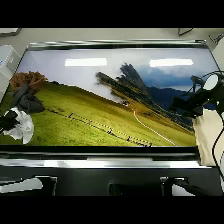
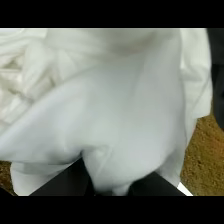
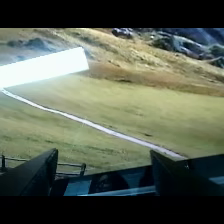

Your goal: Fold the clothes and pants, and hang the long-sleeved shirts on hangers.

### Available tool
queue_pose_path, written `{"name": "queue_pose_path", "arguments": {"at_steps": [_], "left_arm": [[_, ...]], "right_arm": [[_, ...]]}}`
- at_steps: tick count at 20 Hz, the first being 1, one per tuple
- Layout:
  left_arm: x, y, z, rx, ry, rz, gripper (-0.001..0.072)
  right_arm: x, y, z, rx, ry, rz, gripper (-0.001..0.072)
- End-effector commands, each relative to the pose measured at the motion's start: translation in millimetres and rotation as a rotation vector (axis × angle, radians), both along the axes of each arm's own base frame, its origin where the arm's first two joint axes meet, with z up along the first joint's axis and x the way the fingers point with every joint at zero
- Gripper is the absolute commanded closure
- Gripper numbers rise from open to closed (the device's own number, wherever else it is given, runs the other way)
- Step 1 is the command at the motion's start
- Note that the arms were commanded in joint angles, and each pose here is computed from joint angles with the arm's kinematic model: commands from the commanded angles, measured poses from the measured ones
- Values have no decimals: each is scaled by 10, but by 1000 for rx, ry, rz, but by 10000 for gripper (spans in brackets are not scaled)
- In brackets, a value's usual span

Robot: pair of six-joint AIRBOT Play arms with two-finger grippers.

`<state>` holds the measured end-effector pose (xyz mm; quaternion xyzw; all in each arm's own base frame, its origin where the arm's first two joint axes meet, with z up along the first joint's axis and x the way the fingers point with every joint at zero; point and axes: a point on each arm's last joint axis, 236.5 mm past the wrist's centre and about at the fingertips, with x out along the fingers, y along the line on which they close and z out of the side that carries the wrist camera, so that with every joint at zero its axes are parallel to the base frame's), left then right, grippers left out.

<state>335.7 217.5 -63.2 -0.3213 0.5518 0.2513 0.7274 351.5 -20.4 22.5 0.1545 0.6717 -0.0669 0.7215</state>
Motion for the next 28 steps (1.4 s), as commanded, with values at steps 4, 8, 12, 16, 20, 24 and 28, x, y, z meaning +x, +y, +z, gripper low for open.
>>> {"name": "queue_pose_path", "arguments": {"at_steps": [4,8,12,16,20,24,28], "left_arm": [[452,-112,2124,303,-522,-41,682],[37,-1546,3899,307,-1049,-196,683],[-505,-2852,4104,1,-1261,-406,683],[-496,-3956,3334,-362,-1162,-553,684],[-495,-5183,2174,-505,-896,-707,684],[-483,-5849,742,-488,-528,-688,683],[-380,-6082,740,-412,-459,-891,-13]], "right_arm": [[-98,36,-2,14,43,-8,41],[-28,115,14,52,19,-54,41],[-50,221,57,96,21,-47,40],[-58,225,346,79,-82,13,39],[-89,64,692,-13,-207,26,37],[-201,-39,861,-70,-239,28,39],[-260,-30,841,-66,-213,30,40]]}}
